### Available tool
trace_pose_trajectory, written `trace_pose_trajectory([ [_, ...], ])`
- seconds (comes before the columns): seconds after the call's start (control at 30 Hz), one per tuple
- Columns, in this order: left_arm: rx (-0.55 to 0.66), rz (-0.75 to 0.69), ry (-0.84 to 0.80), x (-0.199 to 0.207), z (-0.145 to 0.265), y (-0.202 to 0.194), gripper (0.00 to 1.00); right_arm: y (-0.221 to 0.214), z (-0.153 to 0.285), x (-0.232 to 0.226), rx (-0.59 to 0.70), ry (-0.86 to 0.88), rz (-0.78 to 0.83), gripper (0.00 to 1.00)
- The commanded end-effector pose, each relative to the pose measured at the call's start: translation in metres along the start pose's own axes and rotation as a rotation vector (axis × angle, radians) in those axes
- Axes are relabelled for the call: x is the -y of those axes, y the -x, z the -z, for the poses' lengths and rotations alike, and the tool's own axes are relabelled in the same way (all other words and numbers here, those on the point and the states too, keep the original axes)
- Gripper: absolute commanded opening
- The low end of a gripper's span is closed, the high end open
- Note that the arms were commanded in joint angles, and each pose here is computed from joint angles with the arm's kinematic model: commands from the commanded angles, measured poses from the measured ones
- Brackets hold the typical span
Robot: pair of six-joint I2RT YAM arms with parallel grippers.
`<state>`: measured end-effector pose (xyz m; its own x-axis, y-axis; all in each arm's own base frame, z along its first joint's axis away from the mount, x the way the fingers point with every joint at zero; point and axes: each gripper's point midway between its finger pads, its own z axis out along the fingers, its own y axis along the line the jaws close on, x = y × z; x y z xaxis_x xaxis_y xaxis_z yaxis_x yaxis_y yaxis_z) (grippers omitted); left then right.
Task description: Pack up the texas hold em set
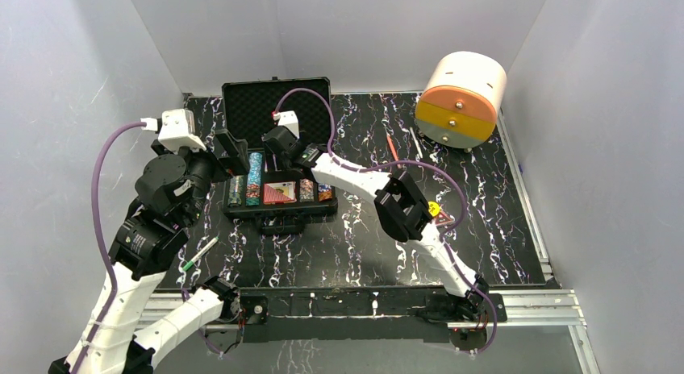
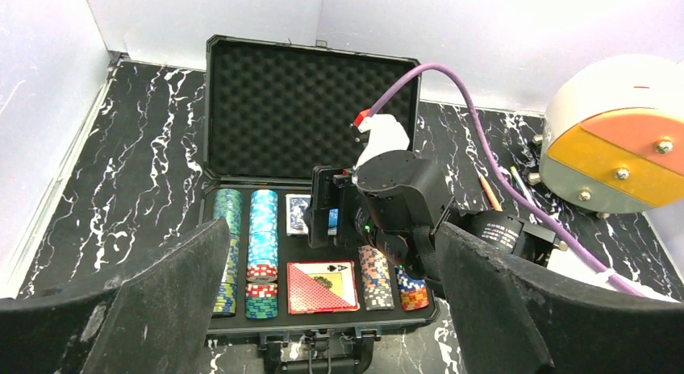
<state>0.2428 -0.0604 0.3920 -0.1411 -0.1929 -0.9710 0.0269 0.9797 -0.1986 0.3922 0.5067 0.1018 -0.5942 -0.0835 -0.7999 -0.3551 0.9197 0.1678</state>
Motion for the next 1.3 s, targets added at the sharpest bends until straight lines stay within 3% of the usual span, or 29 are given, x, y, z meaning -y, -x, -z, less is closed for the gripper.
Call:
trace_pose_trajectory([
  [0.0, 0.039, -0.010, 0.024, -0.006, 0.006, 0.016, 0.98, 0.045, 0.027, -0.013, 0.076, 0.051, -0.042, 0.81],
  [0.13, 0.023, -0.004, 0.015, -0.004, 0.006, 0.015, 0.98, 0.072, 0.059, -0.015, 0.114, 0.085, -0.067, 0.84],
  [0.27, -0.020, 0.006, 0.006, -0.001, 0.005, 0.005, 0.98, 0.068, 0.091, 0.001, 0.097, 0.093, -0.066, 0.87],
  [0.47, -0.131, 0.038, -0.006, 0.003, 0.003, -0.031, 0.98, 0.039, 0.152, 0.065, 0.022, -0.003, -0.103, 0.87],
  [0.7, -0.229, 0.085, -0.155, 0.029, 0.000, -0.077, 0.98, -0.030, 0.205, 0.211, -0.112, -0.308, -0.276, 0.85],
  [0.9, -0.207, 0.072, -0.203, 0.041, -0.022, -0.094, 0.98, -0.110, 0.236, 0.324, -0.277, -0.610, -0.422, 0.86],
  [1.13, -0.114, 0.052, -0.186, 0.051, -0.066, -0.100, 0.98, -0.154, 0.258, 0.365, -0.396, -0.753, -0.503, 0.89],
  [1.27, -0.105, 0.047, -0.168, 0.054, -0.082, -0.102, 0.98, -0.172, 0.260, 0.372, -0.429, -0.786, -0.570, 0.82],
])
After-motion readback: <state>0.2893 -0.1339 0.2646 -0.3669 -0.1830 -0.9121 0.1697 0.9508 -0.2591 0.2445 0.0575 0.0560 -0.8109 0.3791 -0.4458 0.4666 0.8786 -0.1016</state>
